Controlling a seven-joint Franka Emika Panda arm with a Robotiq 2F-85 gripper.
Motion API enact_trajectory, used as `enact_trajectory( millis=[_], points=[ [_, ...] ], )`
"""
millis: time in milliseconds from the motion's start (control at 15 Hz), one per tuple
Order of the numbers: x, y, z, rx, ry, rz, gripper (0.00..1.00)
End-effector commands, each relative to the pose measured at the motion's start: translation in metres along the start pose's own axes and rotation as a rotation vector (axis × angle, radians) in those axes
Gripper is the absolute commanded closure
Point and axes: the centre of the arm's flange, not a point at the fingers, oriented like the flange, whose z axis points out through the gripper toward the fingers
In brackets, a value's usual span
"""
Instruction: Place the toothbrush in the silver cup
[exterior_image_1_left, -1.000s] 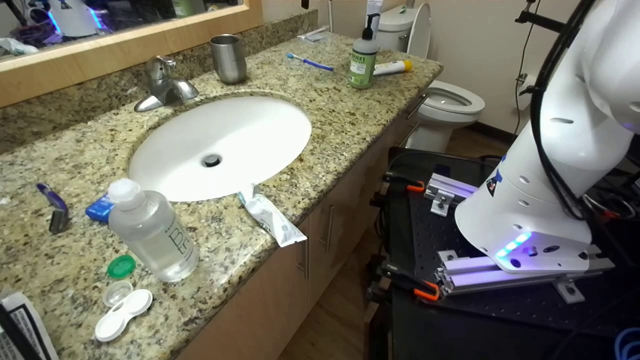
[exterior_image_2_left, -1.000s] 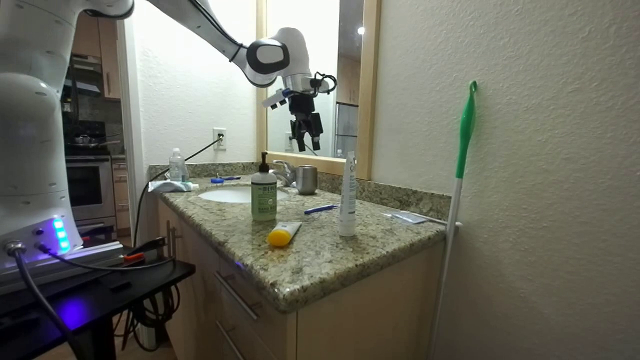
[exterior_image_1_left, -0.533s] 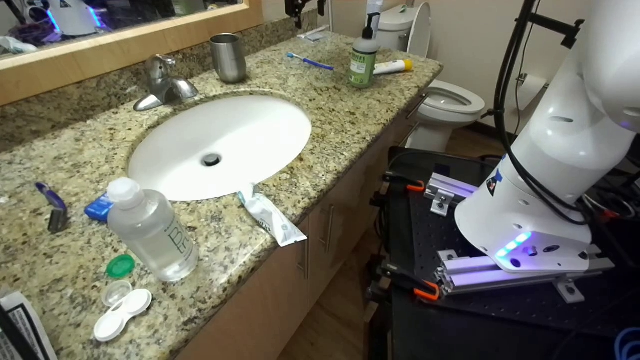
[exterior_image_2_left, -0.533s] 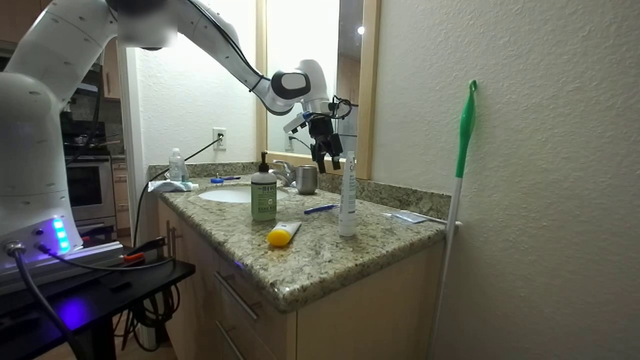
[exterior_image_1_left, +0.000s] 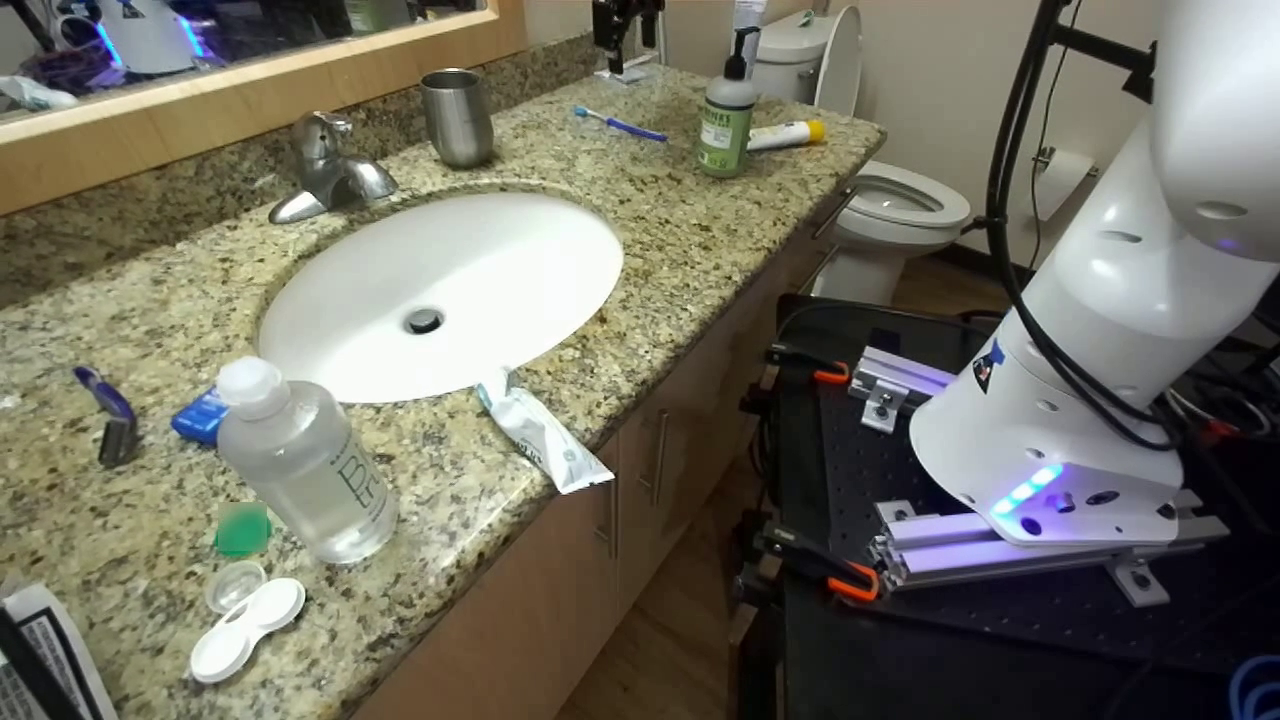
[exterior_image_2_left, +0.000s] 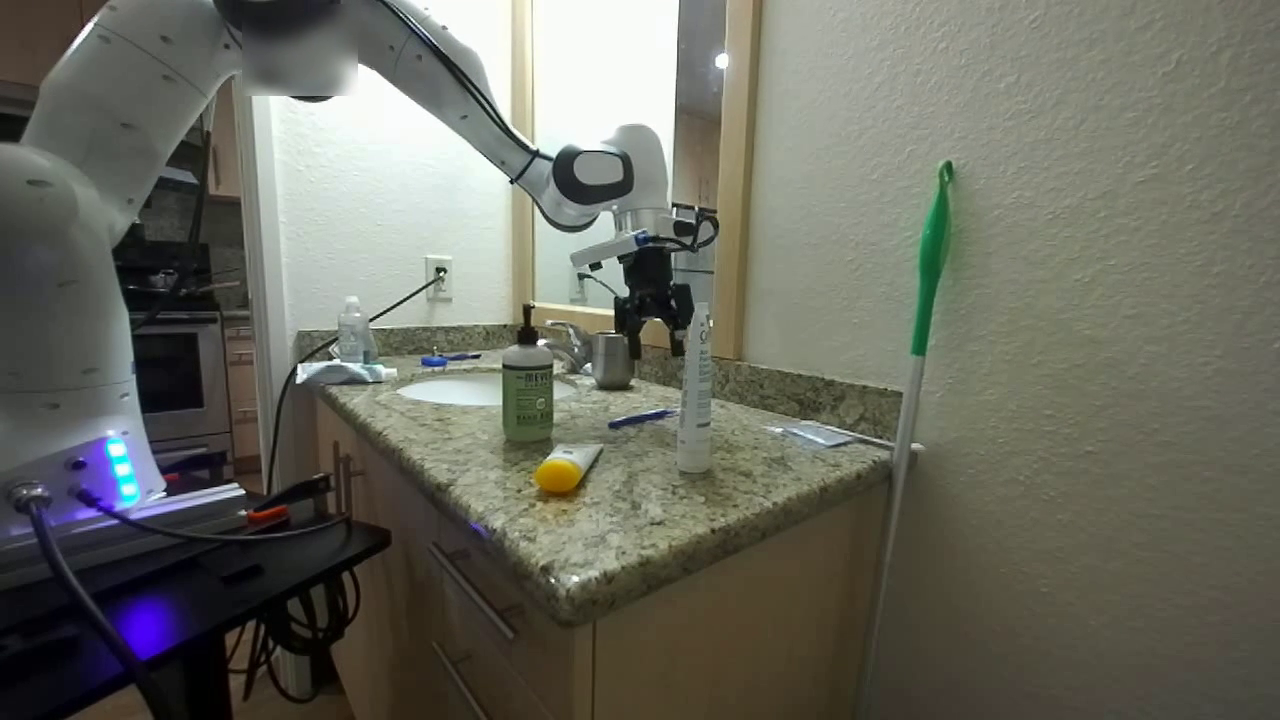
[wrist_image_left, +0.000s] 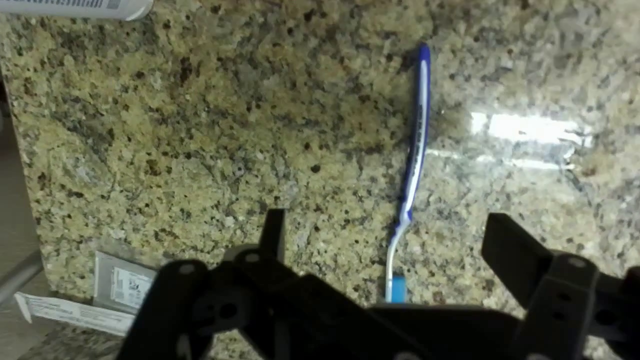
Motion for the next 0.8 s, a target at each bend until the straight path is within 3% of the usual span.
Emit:
enact_trajectory(
  millis=[0,67,267,467,533,667,733],
  points=[
    [0.022,0.025,0.034,0.021,-0.042,-0.061,0.00],
    [-0.001,0.014,0.018,0.011,-0.022,-0.042,0.00],
    [0.007,0.018,0.037,0.008,-0.035,-0.045,0.00],
    [0.022,0.005,0.041,0.055,0.049,-0.002,0.00],
    [0.014,0.028,0.046,0.074,0.062,0.021,0.00],
    [0.015,0.039,0.058,0.091,0.025,0.057,0.00],
    [0.012,0.018,0.042,0.069,0.029,0.031,0.00]
  ],
)
